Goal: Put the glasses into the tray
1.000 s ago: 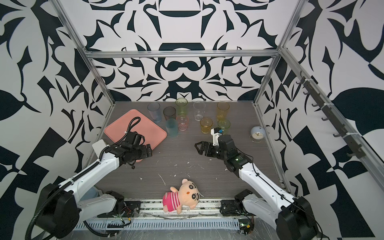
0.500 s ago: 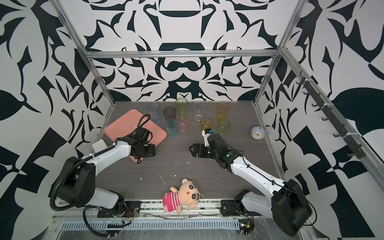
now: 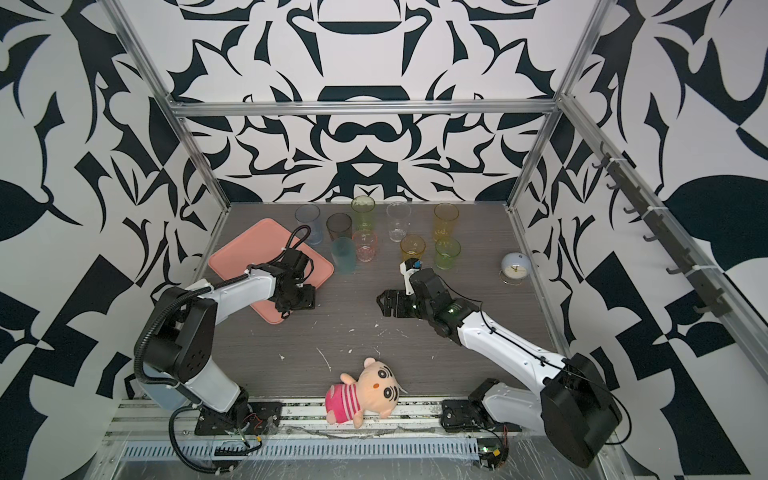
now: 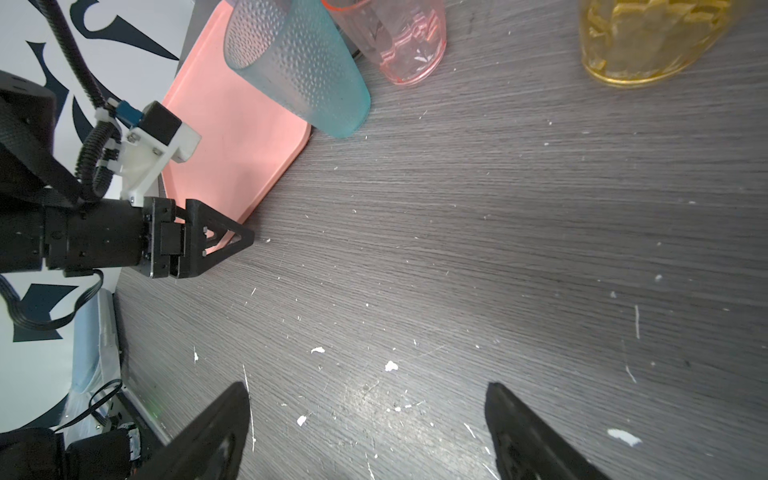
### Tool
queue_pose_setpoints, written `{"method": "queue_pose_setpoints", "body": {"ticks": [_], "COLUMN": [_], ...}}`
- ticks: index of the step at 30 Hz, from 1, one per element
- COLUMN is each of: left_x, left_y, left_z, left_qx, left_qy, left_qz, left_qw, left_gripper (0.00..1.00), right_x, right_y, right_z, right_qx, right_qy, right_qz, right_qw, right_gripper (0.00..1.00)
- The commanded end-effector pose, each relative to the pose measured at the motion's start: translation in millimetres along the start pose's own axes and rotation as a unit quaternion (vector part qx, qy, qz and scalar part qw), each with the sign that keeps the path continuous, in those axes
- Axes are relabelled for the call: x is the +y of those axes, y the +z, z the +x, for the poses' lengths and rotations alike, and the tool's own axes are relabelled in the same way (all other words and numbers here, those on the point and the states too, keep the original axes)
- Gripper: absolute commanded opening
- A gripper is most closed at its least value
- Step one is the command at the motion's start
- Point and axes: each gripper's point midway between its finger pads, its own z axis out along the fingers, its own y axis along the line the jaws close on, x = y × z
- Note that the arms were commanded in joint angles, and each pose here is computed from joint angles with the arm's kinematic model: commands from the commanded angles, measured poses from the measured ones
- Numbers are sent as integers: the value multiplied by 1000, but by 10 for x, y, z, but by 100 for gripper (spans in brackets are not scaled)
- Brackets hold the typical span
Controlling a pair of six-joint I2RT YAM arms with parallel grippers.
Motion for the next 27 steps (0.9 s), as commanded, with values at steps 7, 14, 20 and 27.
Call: {"method": "queue_pose_setpoints", "body": {"ticks": [7,14,20,27], "left_x": [-62,-170,-252,-338], "left_y": [56,89,92,79], "left_z": [71,148,212,328], "left_qx": [29,45,55,61], "left_qy": [7,23,44,64], "left_qz": [12,31,32,33], "left_qw": [999,998,997,996], "left_gripper": [56,44,37,32], "right_x": [94,41,21,-16], "right_y": [-94,-128,-162,-191], "right_z": [-155,-143,-135,-127], "right_qx": [-26,-31,-35,-40], "right_qy": [-15,-14,-13,-8], "right_qz": [0,11,14,22], "right_qw": [1000,999,999,999], "right_gripper": [91,91,91,90]}}
